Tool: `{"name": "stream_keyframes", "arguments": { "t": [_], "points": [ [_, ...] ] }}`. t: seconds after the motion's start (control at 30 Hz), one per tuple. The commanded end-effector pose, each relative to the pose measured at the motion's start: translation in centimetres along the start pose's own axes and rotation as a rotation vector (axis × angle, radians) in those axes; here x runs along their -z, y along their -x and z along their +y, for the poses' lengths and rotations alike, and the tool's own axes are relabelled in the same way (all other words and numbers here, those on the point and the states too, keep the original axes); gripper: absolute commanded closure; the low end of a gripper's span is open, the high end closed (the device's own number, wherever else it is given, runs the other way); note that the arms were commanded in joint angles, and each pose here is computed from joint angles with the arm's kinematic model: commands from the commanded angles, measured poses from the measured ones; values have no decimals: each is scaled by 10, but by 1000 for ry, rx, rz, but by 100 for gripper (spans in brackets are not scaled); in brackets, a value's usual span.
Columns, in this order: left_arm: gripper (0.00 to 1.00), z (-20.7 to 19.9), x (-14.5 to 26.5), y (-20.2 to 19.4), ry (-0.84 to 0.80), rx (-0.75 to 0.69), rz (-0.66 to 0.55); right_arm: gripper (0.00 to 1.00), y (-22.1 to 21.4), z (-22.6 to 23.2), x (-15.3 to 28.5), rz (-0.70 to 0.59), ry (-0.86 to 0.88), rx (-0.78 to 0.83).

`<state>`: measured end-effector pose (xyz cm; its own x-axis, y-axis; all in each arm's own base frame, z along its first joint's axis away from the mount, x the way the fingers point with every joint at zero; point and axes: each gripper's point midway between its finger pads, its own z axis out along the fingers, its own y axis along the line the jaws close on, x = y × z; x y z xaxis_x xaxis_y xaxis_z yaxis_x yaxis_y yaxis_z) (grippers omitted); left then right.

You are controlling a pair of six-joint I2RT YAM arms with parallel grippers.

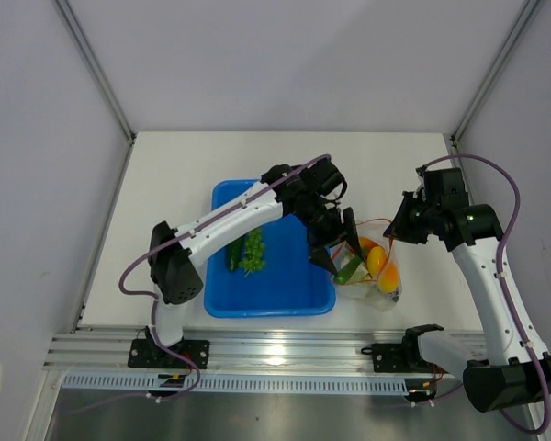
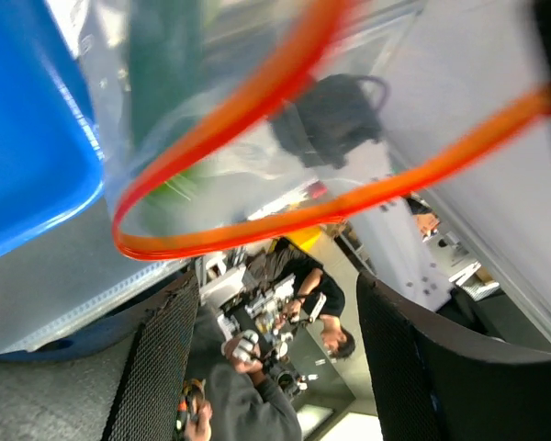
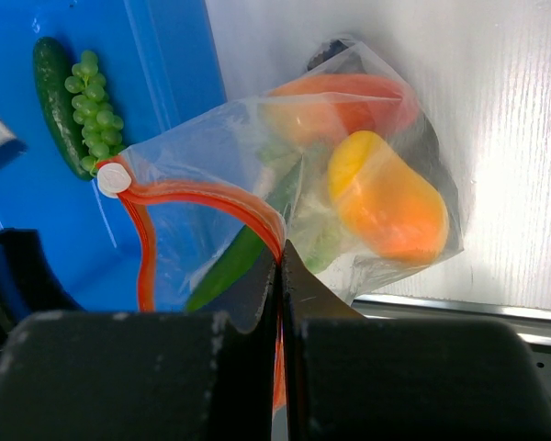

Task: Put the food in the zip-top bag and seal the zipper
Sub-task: Place the fake vegetable in the zipper food storage bag.

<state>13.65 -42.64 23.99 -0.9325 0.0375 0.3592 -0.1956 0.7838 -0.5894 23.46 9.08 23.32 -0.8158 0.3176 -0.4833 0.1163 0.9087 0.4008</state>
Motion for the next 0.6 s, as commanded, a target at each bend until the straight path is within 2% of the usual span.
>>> {"name": "stream_keyframes", "arguments": {
  "t": [0.0, 0.2, 0.3, 0.33, 0.4, 0.47, 0.57],
  "points": [
    [29, -29, 32, -1, -68, 86, -41, 100, 8, 5, 5, -53, 22, 17],
    [29, -35, 64, 6, -122, -60, -134, 100, 7, 6, 5, -50, 23, 17],
    [28, -33, 87, 11, -159, -162, -238, 100, 7, 6, 5, -50, 23, 18],
    [26, -34, 98, 23, -172, -213, -325, 100, 6, 6, 5, -48, 22, 16],
    [23, -25, 114, 23, -176, -258, -408, 100, 6, 7, 5, -48, 25, 16],
    [20, -11, 125, 38, -135, -280, -506, 100, 6, 6, 5, -50, 22, 15],
    [18, 18, 136, 51, -39, -285, -588, 100, 5, 6, 6, -48, 22, 16]
  ]
}}
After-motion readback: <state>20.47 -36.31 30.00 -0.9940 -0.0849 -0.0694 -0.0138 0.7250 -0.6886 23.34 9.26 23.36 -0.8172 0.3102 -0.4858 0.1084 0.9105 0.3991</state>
